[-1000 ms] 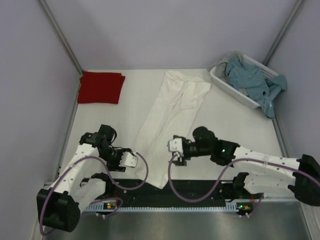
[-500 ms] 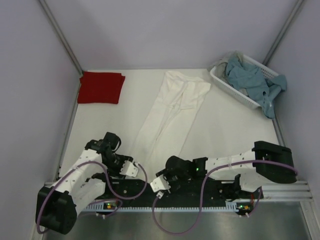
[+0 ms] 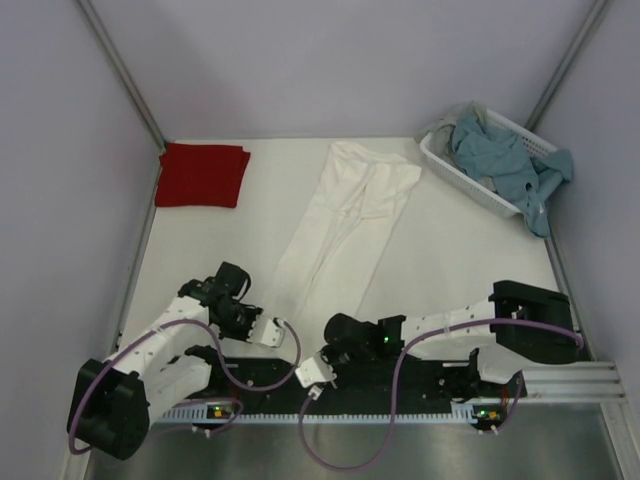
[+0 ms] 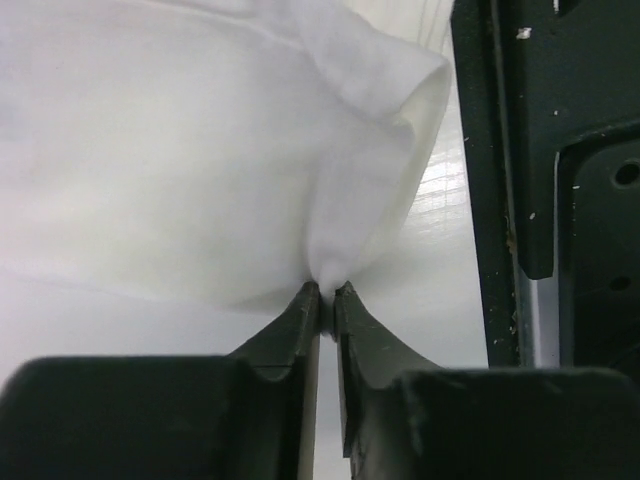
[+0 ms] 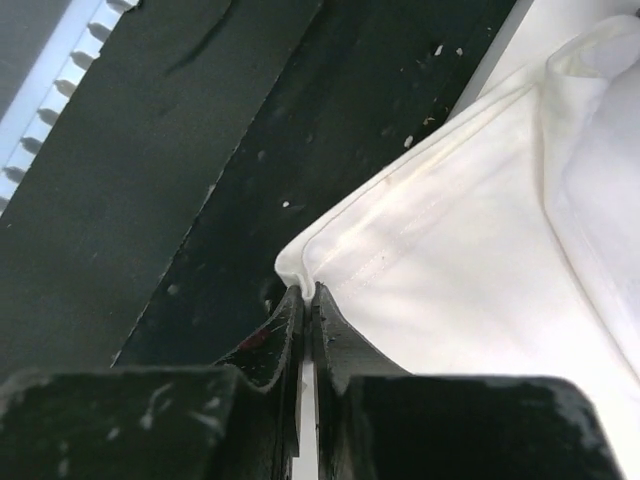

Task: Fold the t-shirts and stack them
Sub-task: Grab the bottom of the folded rectangular tshirt with both arms, then fold the folded rectangular tshirt in 1/3 of the way

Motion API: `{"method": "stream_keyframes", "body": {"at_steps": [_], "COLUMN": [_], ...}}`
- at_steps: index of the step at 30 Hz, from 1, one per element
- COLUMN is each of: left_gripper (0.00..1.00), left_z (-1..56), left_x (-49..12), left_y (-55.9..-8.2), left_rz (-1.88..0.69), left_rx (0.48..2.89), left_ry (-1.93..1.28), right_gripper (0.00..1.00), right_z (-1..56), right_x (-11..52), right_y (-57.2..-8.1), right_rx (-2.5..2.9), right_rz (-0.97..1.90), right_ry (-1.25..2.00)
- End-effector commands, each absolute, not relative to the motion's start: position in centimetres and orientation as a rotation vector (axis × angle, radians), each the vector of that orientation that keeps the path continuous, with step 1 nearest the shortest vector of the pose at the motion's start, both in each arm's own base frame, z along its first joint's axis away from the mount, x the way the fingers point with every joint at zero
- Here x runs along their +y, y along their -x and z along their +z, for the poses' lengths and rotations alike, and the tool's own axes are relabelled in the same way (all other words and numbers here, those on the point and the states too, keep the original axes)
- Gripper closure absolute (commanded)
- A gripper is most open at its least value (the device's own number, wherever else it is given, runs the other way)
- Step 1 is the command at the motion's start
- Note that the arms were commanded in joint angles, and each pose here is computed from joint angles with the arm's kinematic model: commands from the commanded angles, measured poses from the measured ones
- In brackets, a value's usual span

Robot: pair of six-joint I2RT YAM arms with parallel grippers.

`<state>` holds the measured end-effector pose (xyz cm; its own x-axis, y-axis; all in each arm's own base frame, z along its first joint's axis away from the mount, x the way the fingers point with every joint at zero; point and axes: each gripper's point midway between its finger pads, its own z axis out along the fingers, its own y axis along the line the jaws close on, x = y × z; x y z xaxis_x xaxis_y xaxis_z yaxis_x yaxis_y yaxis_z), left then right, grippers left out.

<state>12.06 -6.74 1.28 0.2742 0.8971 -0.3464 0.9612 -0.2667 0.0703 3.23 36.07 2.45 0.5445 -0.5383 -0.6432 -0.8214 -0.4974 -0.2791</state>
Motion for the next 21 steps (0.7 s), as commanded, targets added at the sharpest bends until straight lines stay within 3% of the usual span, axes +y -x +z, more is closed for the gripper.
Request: {"method": "stream_keyframes", "body": {"at_steps": [1,9,21], "left_gripper": [0.98,1.0,1.0], "left_z": [0.5,7.5,14.9], "left_x": [-6.5,-10.6,-15.4], "left_y": [-12.3,-16.1,-29.2], "left_rz": [-0.319,-0.378,-0.24], "left_rx": [1.76,1.824,1.837], "left_ry": [-2.27,-1.967,-1.63], "right_gripper": [1.0,1.0,1.0], "right_z": [5.6,10.1,13.9], "right_x": [36.3,35.1,28.8], "right_y": [-2.3,-7.8,-24.5], "right_rx": [1.04,1.337,1.619], "right_rz": [0.732,0.799,0.465], "right_ry": [2.129,1.764,1.187]}}
